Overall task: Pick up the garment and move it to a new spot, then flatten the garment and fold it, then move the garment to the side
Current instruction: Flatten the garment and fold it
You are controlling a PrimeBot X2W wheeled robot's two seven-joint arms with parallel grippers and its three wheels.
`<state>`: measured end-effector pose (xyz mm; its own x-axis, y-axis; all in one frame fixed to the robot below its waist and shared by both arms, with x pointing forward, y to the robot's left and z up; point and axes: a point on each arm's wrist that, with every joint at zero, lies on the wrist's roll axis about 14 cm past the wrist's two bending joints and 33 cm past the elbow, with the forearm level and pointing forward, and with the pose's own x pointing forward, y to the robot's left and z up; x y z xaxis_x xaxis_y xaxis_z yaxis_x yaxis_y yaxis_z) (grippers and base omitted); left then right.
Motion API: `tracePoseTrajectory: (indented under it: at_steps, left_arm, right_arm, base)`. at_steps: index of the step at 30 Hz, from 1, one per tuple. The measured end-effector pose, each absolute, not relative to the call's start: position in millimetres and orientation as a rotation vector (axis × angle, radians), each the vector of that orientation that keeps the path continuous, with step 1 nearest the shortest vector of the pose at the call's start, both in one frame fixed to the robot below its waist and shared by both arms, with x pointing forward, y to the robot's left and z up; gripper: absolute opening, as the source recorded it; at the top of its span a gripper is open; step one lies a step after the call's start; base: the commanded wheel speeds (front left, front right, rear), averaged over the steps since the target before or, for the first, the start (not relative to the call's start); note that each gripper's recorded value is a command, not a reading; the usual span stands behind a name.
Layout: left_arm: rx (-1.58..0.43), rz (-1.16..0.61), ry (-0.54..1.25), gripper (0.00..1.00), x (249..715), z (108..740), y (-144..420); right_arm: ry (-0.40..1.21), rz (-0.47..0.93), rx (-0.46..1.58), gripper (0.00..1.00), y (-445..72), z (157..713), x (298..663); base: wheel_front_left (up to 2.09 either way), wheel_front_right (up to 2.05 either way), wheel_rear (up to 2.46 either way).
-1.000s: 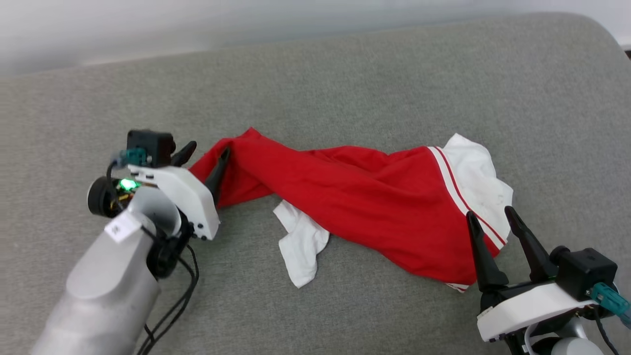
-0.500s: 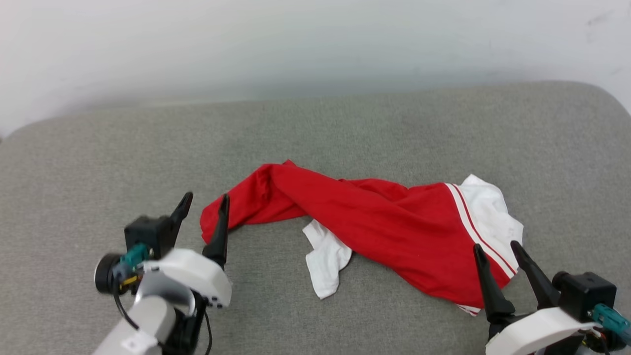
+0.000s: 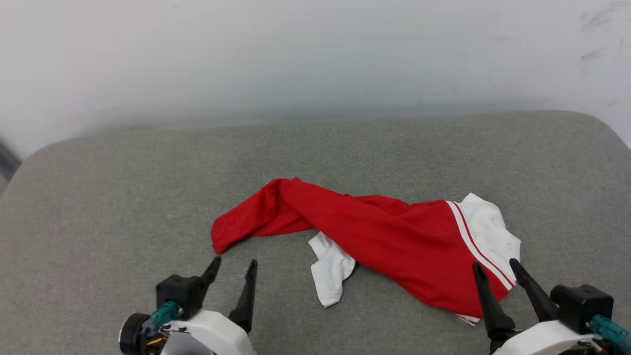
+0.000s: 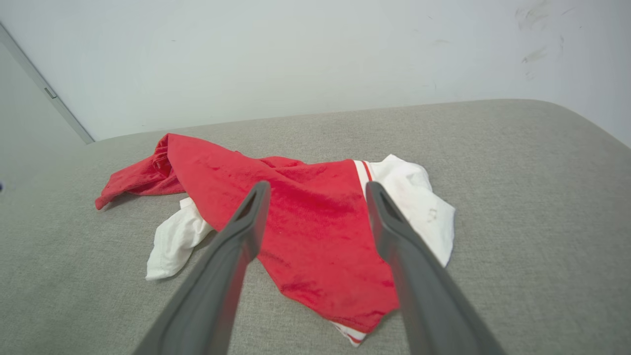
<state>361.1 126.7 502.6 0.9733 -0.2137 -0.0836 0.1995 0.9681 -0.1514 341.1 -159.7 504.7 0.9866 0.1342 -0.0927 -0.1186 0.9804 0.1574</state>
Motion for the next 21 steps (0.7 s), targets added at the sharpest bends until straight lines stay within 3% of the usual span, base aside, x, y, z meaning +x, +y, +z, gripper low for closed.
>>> tracePoseTrajectory:
  at_steps: [9,21]
  left_arm:
    - [-0.069,-0.532,0.335,1.00,374.8,473.1,49.4]
    - [0.115,-0.791,0.741,1.00,366.9,389.8,8.0]
  right_arm:
    - [0.132,0.101,0.155,1.00,-166.5,495.2,346.9]
    - [0.175,0.030,0.176,1.00,-185.1,470.9,355.1]
  base:
    - [0.00,0.00,0.00]
    - [0.00,0.00,0.00]
